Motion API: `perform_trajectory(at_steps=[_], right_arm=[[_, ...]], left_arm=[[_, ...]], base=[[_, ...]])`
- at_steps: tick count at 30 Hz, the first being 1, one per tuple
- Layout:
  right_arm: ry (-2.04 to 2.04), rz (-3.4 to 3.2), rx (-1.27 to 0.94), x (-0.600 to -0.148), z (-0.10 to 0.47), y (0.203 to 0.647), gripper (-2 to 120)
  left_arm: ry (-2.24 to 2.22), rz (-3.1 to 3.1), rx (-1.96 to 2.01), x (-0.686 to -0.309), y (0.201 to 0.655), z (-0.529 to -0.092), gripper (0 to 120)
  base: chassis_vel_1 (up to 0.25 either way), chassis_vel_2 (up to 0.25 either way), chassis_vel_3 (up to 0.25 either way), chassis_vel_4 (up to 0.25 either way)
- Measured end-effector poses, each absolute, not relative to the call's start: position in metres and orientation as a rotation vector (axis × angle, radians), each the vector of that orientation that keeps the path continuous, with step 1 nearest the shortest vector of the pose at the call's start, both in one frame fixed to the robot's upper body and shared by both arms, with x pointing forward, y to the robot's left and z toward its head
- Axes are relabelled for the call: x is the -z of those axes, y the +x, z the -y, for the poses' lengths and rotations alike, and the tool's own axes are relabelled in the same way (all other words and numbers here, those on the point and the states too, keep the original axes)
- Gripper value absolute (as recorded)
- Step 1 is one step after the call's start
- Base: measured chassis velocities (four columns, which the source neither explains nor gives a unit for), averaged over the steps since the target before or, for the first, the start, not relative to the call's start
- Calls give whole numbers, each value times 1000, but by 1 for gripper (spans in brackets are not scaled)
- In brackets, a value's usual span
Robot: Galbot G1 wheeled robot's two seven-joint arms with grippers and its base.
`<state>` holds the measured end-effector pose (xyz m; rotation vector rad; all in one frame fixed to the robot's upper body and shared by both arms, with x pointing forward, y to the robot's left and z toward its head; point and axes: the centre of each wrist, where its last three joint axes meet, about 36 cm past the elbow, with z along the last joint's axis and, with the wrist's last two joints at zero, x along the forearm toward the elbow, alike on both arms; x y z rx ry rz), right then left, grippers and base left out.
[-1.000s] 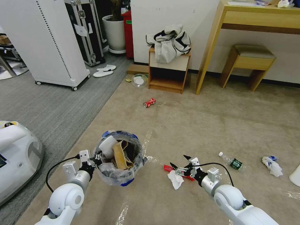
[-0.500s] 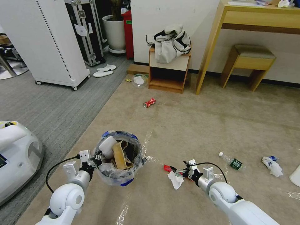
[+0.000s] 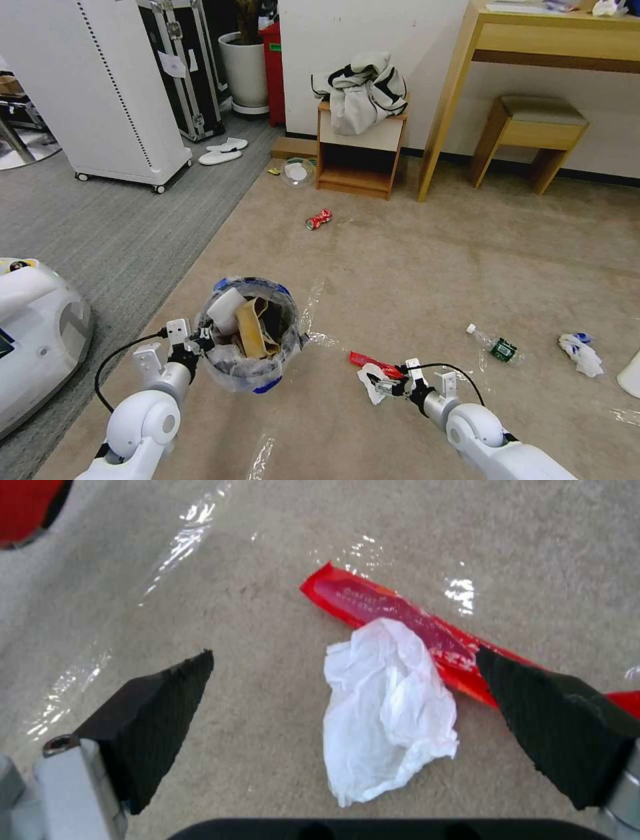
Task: Pick up the trash bin and place the garbage on the floor into it.
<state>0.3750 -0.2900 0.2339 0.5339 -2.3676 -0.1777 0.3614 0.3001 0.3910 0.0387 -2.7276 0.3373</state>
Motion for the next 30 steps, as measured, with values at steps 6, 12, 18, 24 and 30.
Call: perform_trajectory(at_steps=[6, 12, 18, 24, 30], right_arm=[[512, 2355, 170, -225, 292, 373, 100], [470, 2343, 193, -213, 294, 377, 100], [454, 2329, 210, -207, 291, 376, 100], [441, 2318, 210, -199, 289, 376, 100], [438, 2307, 207, -197, 286, 377, 100]], left_arm=[[39, 2739, -337, -394, 367, -302, 1], [41, 2749, -343, -399, 371, -305, 1], [37, 2747, -343, -398, 371, -304, 1], [28, 2750, -341, -401, 369, -304, 1], [22, 2753, -344, -402, 369, -302, 1]], base=[[0, 0, 0, 0], [0, 0, 0, 0], [0, 0, 0, 0], [0, 0, 0, 0], [0, 0, 0, 0]])
